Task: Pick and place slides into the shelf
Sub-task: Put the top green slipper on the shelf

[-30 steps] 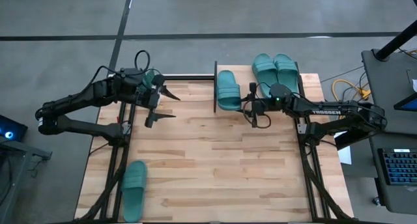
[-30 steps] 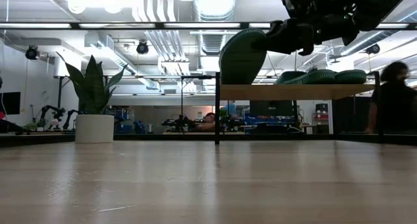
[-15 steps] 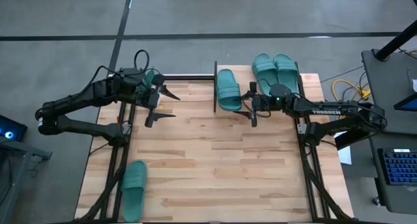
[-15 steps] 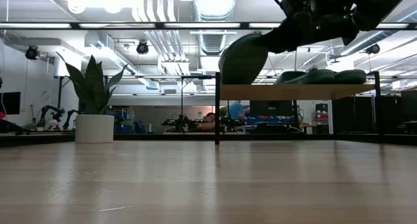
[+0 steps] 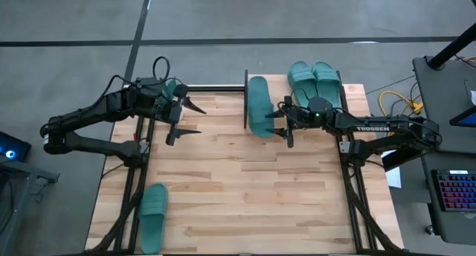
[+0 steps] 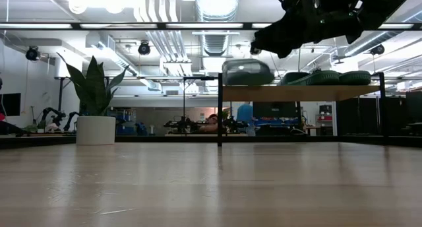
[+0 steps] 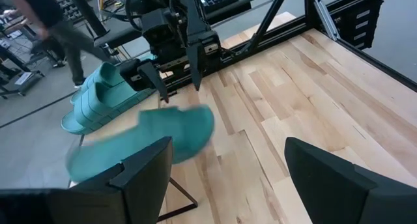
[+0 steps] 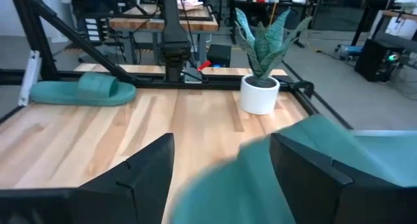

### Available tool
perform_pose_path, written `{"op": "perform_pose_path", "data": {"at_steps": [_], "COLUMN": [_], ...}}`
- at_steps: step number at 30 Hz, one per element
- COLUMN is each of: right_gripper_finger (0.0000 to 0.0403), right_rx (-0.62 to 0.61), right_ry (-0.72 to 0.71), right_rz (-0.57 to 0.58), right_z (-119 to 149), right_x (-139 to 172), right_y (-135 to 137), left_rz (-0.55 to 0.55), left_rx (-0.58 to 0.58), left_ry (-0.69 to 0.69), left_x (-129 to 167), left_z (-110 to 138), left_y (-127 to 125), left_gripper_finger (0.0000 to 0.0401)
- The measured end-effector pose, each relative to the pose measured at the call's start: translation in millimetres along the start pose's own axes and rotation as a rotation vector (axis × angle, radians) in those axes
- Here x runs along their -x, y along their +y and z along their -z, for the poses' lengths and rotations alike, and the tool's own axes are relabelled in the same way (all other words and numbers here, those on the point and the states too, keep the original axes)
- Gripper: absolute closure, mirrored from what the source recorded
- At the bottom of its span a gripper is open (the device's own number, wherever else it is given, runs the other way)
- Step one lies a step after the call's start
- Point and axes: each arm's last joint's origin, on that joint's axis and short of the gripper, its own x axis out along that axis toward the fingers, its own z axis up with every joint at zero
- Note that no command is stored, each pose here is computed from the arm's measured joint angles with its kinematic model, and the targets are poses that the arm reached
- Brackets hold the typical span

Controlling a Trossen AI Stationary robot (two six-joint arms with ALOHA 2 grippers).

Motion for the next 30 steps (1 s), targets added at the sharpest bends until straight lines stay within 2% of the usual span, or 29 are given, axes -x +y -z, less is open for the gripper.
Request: {"op": "perform_pose_path", "data": {"at_steps": [4,14,30], "right_gripper_finger": [0.0161,0.0164,0.0165], "right_rx": [-0.016,0.037,0.054], "right_ry": [-0.012,-0.056,-0.055], "right_rz": [-0.020,-0.016,-0.016], "right_z": [-3.9,-19.0,-19.9], "right_x": [-0.6,-0.7,-0.8], "right_y": [4.7,3.7,3.5], "left_rz": [0.001,0.001,0.002], "left_rx": [0.000,0.000,0.001], "left_ry": [0.001,0.001,0.001], "left_x": [-0.3,-0.3,-0.3], "left_z": [0.3,0.3,0.4], "left_y": [-0.2,-0.2,-0.2], "left_gripper_finger": [0.0122,0.0122,0.0122]}}
